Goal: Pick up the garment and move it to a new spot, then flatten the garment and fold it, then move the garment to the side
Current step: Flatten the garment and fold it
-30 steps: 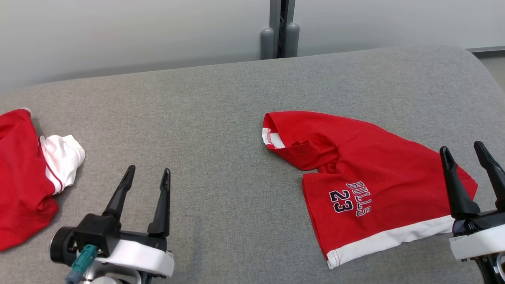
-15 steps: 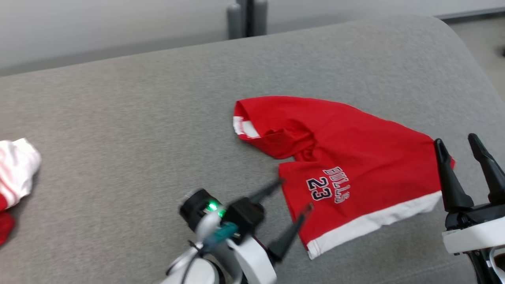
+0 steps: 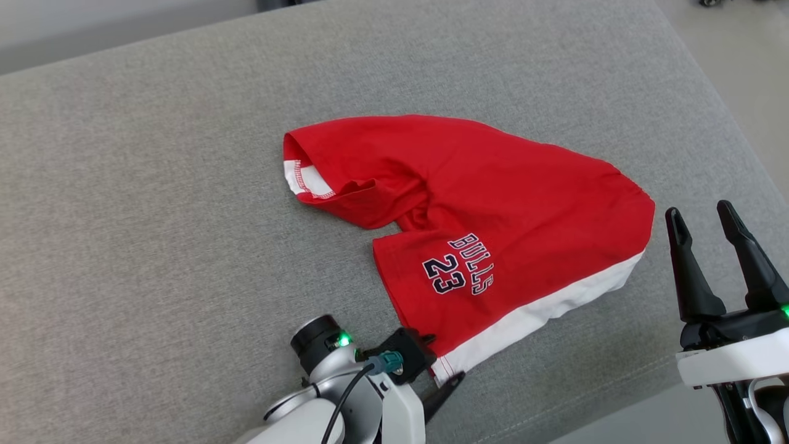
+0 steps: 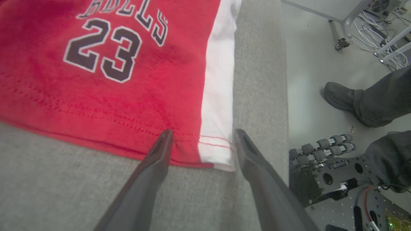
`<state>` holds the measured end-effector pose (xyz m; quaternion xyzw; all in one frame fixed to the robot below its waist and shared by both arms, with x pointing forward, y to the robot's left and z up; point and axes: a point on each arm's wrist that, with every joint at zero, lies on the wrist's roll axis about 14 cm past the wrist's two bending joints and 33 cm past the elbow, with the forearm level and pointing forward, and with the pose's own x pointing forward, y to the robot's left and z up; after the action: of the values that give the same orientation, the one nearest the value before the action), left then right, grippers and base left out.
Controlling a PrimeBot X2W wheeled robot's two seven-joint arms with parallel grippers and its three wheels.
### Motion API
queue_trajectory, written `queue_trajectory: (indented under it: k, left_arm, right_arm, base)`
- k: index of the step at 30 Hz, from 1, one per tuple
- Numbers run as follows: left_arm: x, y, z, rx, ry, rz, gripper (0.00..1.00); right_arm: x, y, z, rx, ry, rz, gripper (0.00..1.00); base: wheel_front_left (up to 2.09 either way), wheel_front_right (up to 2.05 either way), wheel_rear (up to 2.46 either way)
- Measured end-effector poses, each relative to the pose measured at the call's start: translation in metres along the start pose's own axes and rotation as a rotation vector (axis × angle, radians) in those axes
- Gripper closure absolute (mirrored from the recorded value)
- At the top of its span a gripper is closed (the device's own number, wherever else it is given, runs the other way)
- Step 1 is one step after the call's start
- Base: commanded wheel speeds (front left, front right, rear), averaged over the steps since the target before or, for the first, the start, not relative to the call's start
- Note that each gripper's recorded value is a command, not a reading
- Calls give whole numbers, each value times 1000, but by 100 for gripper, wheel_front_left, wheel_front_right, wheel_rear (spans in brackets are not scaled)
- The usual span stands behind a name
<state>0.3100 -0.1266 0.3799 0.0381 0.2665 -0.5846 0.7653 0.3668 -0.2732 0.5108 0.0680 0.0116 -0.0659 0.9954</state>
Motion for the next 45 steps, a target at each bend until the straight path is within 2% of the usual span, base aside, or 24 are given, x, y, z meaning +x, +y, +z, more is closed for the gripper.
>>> queue_trajectory:
  k: [1, 2, 3, 8, 12, 23, 32, 36, 39, 40, 41, 42, 45]
  left_arm:
    - [2, 1, -1, 1, 4, -4, 42]
    - [4, 3, -2, 4, 6, -7, 92]
    - [6, 4, -3, 11, 12, -7, 100]
    - [1, 18, -2, 6, -20, 40, 100]
    - [-16, 44, 1, 9, -51, 132, 100]
    - [-105, 100, -24, -36, -6, 426, 100]
    - [-161, 101, -50, -140, 38, 594, 100]
    - [-177, 96, -53, -209, -2, 664, 100]
    - [-182, 97, -46, -212, -49, 691, 100]
    - [-184, 98, -41, -209, -72, 704, 71]
    - [-185, 100, -37, -205, -95, 716, 13]
    - [-186, 102, -32, -199, -116, 724, 0]
    - [-190, 108, -12, -177, -212, 748, 0]
  right_arm:
    - [1, -1, 0, 1, -2, -5, 0]
    - [1, -3, -2, 1, 2, -10, 0]
    - [1, -4, -3, -1, 5, -14, 0]
    - [5, -5, -4, 2, 2, -15, 0]
    - [10, 0, -4, 14, 0, -1, 0]
    - [29, 18, -3, 21, 5, 74, 0]
    - [38, 40, -3, 37, 8, 144, 0]
    - [38, 46, 2, 39, -2, 163, 0]
    - [37, 47, 3, 36, -1, 169, 0]
    - [37, 47, 4, 34, -3, 172, 0]
    - [37, 48, 6, 32, -4, 175, 0]
    - [37, 48, 7, 30, -5, 177, 0]
    - [36, 50, 9, 29, -6, 183, 0]
  base:
    - [0, 0, 0]
    - [0, 0, 0]
    - [0, 0, 0]
    - [0, 0, 0]
    - [0, 0, 0]
    - [0, 0, 0]
    - [0, 0, 0]
    - [0, 0, 0]
    - [0, 0, 0]
    - [0, 0, 0]
    - [0, 0, 0]
    - [0, 0, 0]
    - [0, 0, 0]
